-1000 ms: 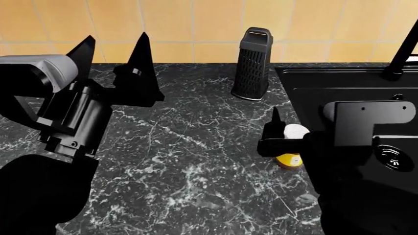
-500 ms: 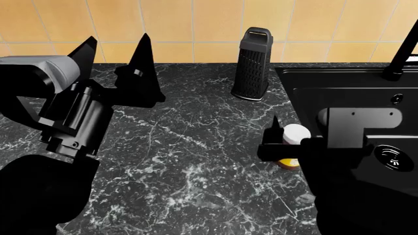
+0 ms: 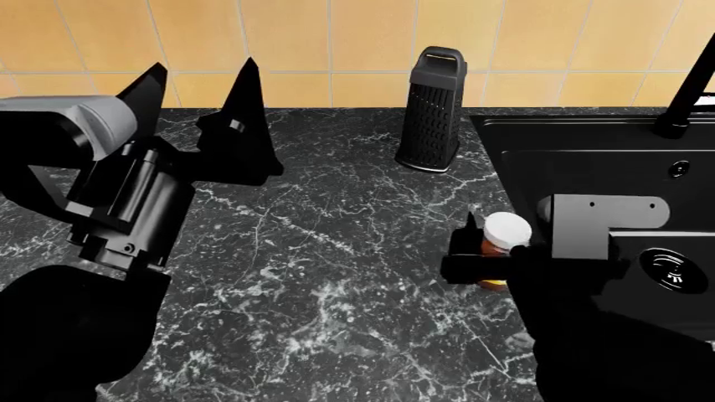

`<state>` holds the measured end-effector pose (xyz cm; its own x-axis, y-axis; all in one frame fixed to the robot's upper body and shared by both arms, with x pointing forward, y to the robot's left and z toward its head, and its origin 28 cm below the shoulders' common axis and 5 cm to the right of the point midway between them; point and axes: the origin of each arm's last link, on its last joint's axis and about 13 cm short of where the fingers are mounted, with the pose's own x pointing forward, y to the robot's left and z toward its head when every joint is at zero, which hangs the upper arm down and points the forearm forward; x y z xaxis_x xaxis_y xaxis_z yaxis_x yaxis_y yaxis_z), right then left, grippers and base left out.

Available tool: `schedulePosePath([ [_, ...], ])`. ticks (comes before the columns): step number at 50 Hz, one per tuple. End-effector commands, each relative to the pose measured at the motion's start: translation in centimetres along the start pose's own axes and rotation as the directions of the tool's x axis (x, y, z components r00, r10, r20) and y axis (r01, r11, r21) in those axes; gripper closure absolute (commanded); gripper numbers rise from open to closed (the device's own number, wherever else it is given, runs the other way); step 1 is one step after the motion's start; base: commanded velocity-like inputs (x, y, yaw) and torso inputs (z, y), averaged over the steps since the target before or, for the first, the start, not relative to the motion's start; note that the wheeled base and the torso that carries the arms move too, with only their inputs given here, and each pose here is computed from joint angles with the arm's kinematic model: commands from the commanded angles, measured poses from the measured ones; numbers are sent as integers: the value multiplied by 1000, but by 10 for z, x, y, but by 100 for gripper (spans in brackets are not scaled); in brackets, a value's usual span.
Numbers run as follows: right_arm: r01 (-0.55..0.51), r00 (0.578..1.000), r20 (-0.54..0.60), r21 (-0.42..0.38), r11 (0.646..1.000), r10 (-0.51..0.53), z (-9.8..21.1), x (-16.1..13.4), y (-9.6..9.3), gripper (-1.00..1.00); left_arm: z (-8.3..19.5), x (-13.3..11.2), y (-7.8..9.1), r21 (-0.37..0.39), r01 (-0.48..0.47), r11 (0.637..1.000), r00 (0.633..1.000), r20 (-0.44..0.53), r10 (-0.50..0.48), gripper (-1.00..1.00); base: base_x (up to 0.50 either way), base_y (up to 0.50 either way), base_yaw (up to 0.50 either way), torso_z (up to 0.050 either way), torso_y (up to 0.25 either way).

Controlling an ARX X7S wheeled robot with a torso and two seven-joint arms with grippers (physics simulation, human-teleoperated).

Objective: Pick the cereal and honey bottle from the counter and place them in the cabinets closest to them.

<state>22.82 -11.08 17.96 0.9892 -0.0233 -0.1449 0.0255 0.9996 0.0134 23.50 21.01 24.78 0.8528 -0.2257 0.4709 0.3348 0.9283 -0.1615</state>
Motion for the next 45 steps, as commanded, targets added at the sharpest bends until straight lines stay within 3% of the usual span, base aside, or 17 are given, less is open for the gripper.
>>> schedulePosePath([
  [1,8,1000,-27,14,1000,-8,-6,3,-1,-100,0,0,0,-1,1,1000,1000,1,-1,-100,0,0,0,0,0],
  [45,36,989,-142,-17,999,-38,-23,17,-1,-100,5,-2,0,-6,-1,1000,1000,15,1,-100,0,0,0,0,0],
])
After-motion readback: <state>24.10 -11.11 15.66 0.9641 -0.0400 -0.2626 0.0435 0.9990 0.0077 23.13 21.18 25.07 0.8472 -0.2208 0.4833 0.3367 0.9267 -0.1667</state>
